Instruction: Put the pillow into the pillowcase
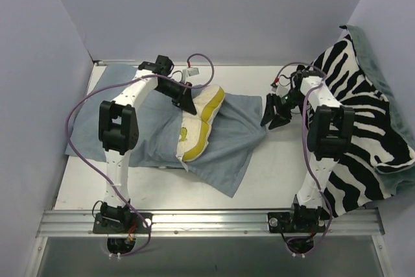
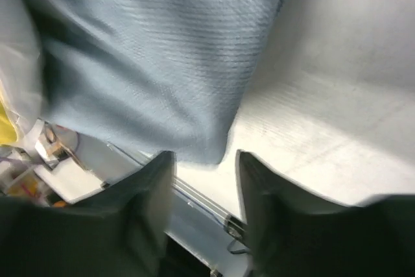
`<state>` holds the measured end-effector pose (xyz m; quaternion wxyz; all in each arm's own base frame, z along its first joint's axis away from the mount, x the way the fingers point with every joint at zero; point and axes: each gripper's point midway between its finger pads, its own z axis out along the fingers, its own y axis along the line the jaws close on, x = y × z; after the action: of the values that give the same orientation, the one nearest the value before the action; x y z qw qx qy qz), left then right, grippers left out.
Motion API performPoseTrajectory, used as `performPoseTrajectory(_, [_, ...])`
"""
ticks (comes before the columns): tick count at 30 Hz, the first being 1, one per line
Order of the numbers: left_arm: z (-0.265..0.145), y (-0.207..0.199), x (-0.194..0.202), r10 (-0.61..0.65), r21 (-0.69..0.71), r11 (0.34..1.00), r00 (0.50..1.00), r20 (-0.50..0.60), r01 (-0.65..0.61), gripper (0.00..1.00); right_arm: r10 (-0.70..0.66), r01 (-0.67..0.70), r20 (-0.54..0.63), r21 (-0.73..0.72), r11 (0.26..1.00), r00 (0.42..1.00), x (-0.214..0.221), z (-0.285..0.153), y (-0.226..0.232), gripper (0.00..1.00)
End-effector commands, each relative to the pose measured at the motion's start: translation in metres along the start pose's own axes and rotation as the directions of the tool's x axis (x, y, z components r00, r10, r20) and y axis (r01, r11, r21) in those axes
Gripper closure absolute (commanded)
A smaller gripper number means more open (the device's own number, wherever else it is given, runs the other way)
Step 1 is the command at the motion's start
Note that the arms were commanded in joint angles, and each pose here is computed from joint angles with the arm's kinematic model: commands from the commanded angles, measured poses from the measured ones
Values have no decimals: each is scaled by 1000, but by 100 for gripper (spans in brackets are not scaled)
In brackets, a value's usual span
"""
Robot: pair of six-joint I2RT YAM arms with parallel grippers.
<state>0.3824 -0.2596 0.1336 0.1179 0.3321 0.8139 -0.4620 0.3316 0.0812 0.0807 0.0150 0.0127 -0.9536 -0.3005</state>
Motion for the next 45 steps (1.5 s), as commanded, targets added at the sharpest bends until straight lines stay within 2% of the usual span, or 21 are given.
performPoseTrajectory(1, [-3,-78,-10,96,269,956,992,83,-115,100,-103,101,171,17,995,980,-27,-54,48,44])
performPoseTrajectory(3, [1,-83,-9,93,298,948,992,84,-114,100,-146,146,233,16,989,961,-42,-66,66,42])
performPoseTrajectory(4, [1,-86,-11,90,317,941,992,94,-115,100,-177,184,255,-5,983,951,-46,-62,85,45])
performPoseTrajectory(6, [2,-86,-16,65,342,935,993,103,-96,100,-130,158,275,-83,984,953,-49,-58,107,59])
performPoseTrajectory(7, [-1,-89,-21,61,367,925,991,121,-102,100,-123,162,277,-124,979,953,-51,-42,116,62])
performPoseTrajectory(9, [-5,-90,-30,49,387,917,989,139,-99,100,20,33,241,-214,976,970,-50,-19,128,70])
performPoseTrajectory(12, [-10,-92,-37,39,401,911,987,155,-99,100,124,-73,251,-202,977,960,-52,31,126,78])
performPoseTrajectory(13, [-11,-91,-37,37,401,911,987,156,-98,100,105,-45,297,-204,978,949,-61,39,129,78])
performPoseTrajectory(17, [-12,-90,-36,14,408,910,988,153,-76,100,128,-81,322,-155,985,938,-56,77,137,67])
performPoseTrajectory(18, [-12,-91,-35,15,408,910,988,151,-76,100,134,-91,359,-134,987,924,-63,81,139,54])
performPoseTrajectory(20, [-12,-90,-34,10,407,911,989,148,-70,100,130,-102,374,-92,990,918,-64,93,141,45])
performPoseTrajectory(24, [-11,-88,-29,3,401,914,990,140,-60,100,176,-204,394,31,978,902,-70,115,136,41])
performPoseTrajectory(26, [-10,-87,-26,-5,399,916,991,133,-49,100,160,-241,396,163,957,904,-68,128,116,38])
performPoseTrajectory(33, [-15,-83,-25,-18,382,923,991,136,-36,100,159,-259,271,388,884,949,-31,168,65,36])
performPoseTrajectory(34, [-16,-82,-25,-19,381,924,990,138,-35,100,158,-257,262,404,878,952,-27,169,60,38])
performPoseTrajectory(35, [-18,-81,-24,-25,378,925,990,139,-29,100,183,-263,222,415,871,958,-13,173,47,54])
performPoseTrajectory(38, [-23,-73,-23,-35,356,934,989,146,-19,100,214,-273,179,444,854,960,6,168,26,75])
performPoseTrajectory(39, [-25,-70,-23,-33,348,937,988,150,-21,100,207,-256,156,444,859,966,11,165,23,90])
performPoseTrajectory(40, [-28,-66,-24,-39,339,941,987,156,-16,100,210,-250,139,445,860,968,14,161,18,99])
performPoseTrajectory(44, [-35,-55,-20,-58,311,950,985,161,5,100,119,-156,112,419,895,987,9,125,11,100])
performPoseTrajectory(45, [-36,-53,-18,-53,298,954,985,162,2,100,116,-163,141,388,907,983,2,106,8,100])
